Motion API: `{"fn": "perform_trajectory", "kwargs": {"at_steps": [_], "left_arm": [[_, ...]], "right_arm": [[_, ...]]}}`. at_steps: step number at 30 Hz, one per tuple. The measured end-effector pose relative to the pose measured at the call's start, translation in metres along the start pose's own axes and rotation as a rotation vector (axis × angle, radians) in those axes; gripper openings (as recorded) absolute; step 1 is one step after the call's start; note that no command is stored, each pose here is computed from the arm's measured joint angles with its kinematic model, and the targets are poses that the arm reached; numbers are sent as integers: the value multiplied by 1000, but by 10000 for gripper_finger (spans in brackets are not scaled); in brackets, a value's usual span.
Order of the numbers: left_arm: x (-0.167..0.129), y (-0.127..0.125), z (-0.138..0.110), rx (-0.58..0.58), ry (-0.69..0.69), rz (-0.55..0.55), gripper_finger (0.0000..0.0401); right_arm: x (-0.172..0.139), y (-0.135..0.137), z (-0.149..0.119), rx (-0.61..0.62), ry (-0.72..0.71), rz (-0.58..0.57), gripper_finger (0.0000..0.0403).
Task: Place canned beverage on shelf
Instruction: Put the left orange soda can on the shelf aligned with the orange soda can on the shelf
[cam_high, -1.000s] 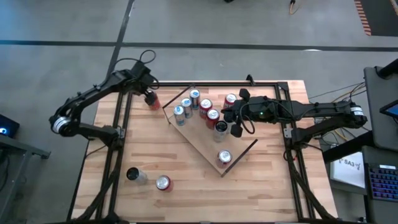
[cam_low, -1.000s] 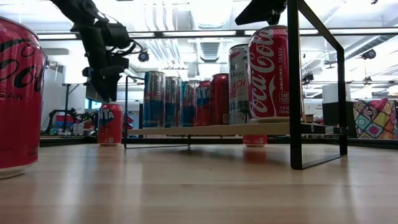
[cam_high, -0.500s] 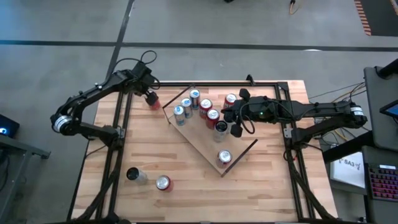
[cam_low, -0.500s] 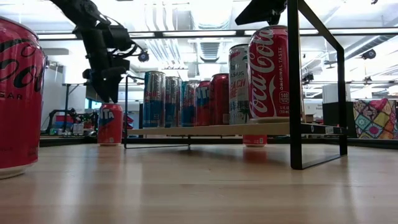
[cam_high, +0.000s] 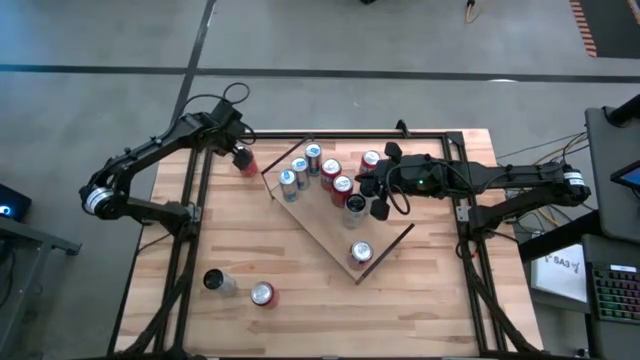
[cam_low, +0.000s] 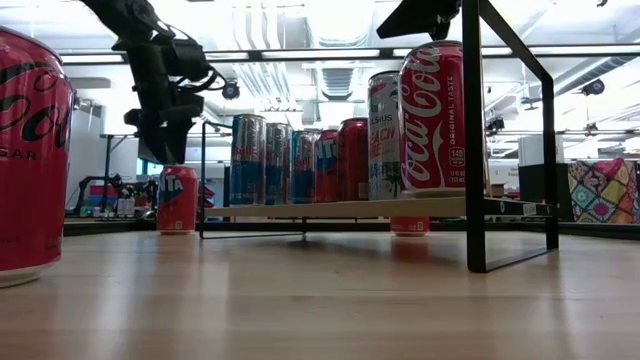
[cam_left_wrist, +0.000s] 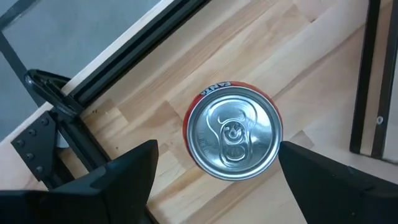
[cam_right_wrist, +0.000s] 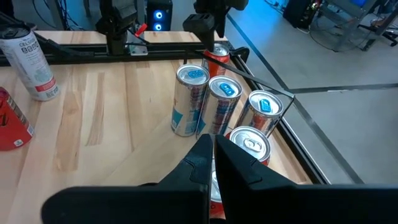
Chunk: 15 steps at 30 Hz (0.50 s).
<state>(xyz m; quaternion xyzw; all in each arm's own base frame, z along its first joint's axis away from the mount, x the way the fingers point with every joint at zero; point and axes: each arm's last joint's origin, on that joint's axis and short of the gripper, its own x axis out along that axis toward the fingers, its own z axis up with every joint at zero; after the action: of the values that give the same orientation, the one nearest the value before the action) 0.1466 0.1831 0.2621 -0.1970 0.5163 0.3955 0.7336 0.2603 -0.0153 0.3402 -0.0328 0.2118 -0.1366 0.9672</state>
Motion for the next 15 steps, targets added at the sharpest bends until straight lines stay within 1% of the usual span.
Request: {"fn": "perform_trajectory", "kwargs": {"at_steps": [3,10,15], "left_arm": [[-1,0,0,-8,-3,0,321],[-1,0,0,-9,-7,0,346],[-1,-1,1,-17,-19,-38,352]], "right_arm": [[0,0,0,1,0,0,9],[0,0,0,8,0,0,9],[0,0,0,9,0,-1,9]]}}
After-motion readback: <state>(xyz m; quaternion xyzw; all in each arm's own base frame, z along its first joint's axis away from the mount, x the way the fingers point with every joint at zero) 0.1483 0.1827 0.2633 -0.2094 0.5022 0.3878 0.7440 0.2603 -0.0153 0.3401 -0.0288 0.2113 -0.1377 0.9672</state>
